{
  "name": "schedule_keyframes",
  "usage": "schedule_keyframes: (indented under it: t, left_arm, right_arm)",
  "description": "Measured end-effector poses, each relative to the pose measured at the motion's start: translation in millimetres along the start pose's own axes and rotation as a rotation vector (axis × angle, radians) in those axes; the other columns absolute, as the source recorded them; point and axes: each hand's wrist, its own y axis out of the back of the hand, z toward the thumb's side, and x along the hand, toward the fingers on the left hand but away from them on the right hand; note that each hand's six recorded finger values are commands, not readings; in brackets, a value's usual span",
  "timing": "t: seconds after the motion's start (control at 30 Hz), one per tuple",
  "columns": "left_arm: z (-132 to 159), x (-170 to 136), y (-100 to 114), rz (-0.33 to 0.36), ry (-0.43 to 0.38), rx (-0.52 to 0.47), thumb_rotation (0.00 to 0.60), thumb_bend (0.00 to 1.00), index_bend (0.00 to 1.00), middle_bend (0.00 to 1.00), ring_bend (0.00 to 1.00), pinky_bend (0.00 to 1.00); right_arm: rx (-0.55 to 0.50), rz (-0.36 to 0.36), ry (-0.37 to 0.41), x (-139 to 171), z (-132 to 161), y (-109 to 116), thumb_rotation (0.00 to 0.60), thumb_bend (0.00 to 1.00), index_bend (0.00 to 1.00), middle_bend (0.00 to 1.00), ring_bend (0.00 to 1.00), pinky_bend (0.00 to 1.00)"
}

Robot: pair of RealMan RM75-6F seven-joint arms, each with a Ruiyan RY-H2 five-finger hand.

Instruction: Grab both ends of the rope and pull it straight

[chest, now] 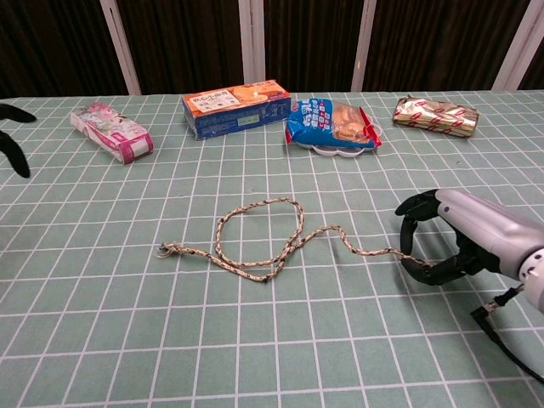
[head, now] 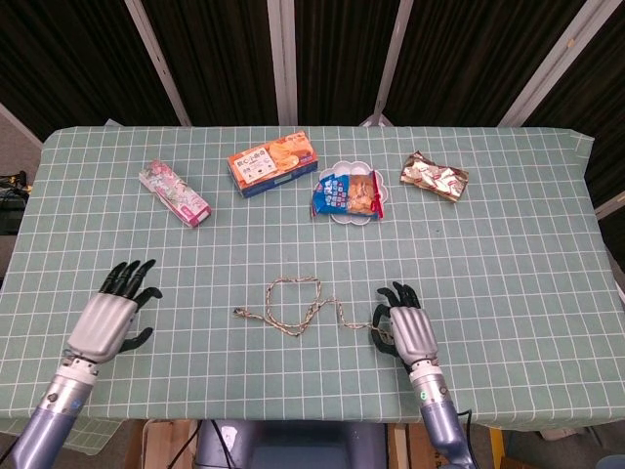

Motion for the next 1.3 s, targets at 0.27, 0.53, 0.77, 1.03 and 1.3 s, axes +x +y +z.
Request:
schedule_keyframes:
  t: [0.27, 0.53, 0.77, 1.03, 1.3]
  left_arm:
    - [55, 36, -29, -0.053, -0.046, -0.018, 0.6, 0.37, 0.42, 0.08, 0.0, 0.0]
    - [96, 58, -46, -0.055, -0.075, -0.039, 0.6, 0.4, 0.45, 0.09, 0.0, 0.0]
    - [118, 74, -56, -0.043, -0.087, -0.017, 0.6, 0.41, 0.46, 0.09, 0.0, 0.0]
    - [129, 85, -66, -0.054, -0.078, -0.008, 0.6, 0.42, 0.48, 0.1, 0.0, 0.0]
    - [135, 88, -74, -0.065, -0.075, -0.004, 0.6, 0.42, 0.51, 0.11, 0.0, 0.0]
  right_arm:
    - [-0.001, -0.006, -0.019, -1, -9, 9, 0.6, 0.43, 0.64, 0.21, 0.0, 0.0]
    - [-0.007, -0.004, -0.026, -1, -15, 12, 0.6, 0.43, 0.64, 0.21, 0.0, 0.0]
    - [-0.008, -0.006, -0.022, -2, -16, 15, 0.6, 0.43, 0.64, 0.21, 0.0, 0.0]
    - [-0.005, -0.015, -0.024, -3, -18, 21, 0.6, 0.43, 0.64, 0.21, 0.0, 0.0]
    - [-0.006, -0.016, -0.03, -4, -22, 24, 0.6, 0.43, 0.64, 0.21, 0.0, 0.0]
